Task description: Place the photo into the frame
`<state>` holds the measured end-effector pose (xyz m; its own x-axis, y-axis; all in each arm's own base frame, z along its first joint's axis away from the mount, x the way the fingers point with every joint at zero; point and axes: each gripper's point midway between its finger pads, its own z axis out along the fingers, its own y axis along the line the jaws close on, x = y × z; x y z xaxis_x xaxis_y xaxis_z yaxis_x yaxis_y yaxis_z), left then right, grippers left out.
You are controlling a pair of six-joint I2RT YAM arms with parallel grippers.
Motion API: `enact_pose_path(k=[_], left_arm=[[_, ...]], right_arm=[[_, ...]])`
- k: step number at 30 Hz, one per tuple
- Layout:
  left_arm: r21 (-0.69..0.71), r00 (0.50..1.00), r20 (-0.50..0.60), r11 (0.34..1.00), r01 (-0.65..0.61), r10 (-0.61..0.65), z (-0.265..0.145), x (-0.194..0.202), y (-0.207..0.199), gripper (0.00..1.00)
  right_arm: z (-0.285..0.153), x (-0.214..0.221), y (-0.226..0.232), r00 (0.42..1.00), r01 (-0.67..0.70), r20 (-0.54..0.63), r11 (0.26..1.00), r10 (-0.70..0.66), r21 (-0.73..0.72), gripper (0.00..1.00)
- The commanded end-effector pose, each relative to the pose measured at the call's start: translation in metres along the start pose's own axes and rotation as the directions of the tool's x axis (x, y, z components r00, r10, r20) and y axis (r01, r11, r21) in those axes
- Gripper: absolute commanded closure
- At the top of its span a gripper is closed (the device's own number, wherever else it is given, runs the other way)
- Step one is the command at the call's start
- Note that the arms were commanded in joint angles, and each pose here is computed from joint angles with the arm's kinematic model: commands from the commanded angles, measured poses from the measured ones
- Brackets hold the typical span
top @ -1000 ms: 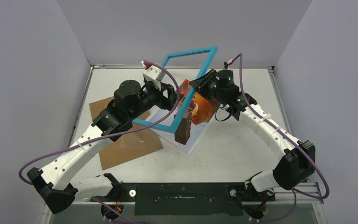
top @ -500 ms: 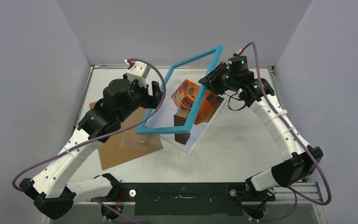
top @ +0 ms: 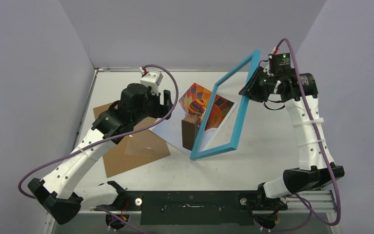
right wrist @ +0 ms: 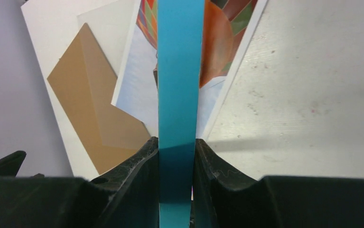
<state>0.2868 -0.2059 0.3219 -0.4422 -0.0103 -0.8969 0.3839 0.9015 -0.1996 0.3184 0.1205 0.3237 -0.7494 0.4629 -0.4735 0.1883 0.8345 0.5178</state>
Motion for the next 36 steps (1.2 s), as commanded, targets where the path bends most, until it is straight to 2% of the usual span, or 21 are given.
enact_pose_path(k=[1, 7, 17, 24, 30, 36], left_arm=[[0.022, 0.995, -0.102, 0.999, 0.024, -0.022, 0.019, 0.025, -0.004, 0.28], [0.047, 0.966, -0.253, 0.997, 0.065, -0.051, 0.045, 0.068, -0.010, 0.28], [0.096, 0.914, -0.391, 0.983, 0.160, -0.110, 0.096, 0.151, -0.010, 0.31], [0.094, 0.862, -0.498, 0.981, 0.168, -0.100, 0.115, 0.210, 0.005, 0.35], [0.038, 0.838, -0.530, 0.984, 0.176, -0.130, 0.119, 0.225, 0.021, 0.36], [-0.001, 0.821, -0.551, 0.983, 0.181, -0.152, 0.119, 0.232, 0.028, 0.37]], right_arm=[[-0.042, -0.020, -0.005, 0.992, 0.098, 0.082, 0.995, -0.097, -0.009, 1.00], [-0.048, -0.024, -0.040, 0.981, 0.178, 0.053, 0.973, -0.188, 0.148, 1.00], [-0.068, -0.048, -0.075, 0.958, 0.242, 0.056, 0.897, -0.282, 0.369, 1.00], [-0.064, -0.061, -0.095, 0.948, 0.264, 0.025, 0.831, -0.316, 0.490, 1.00], [-0.055, -0.078, -0.108, 0.934, 0.266, 0.042, 0.769, -0.355, 0.581, 1.00], [-0.023, -0.075, -0.109, 0.902, 0.355, -0.047, 0.678, -0.428, 0.644, 1.00]])
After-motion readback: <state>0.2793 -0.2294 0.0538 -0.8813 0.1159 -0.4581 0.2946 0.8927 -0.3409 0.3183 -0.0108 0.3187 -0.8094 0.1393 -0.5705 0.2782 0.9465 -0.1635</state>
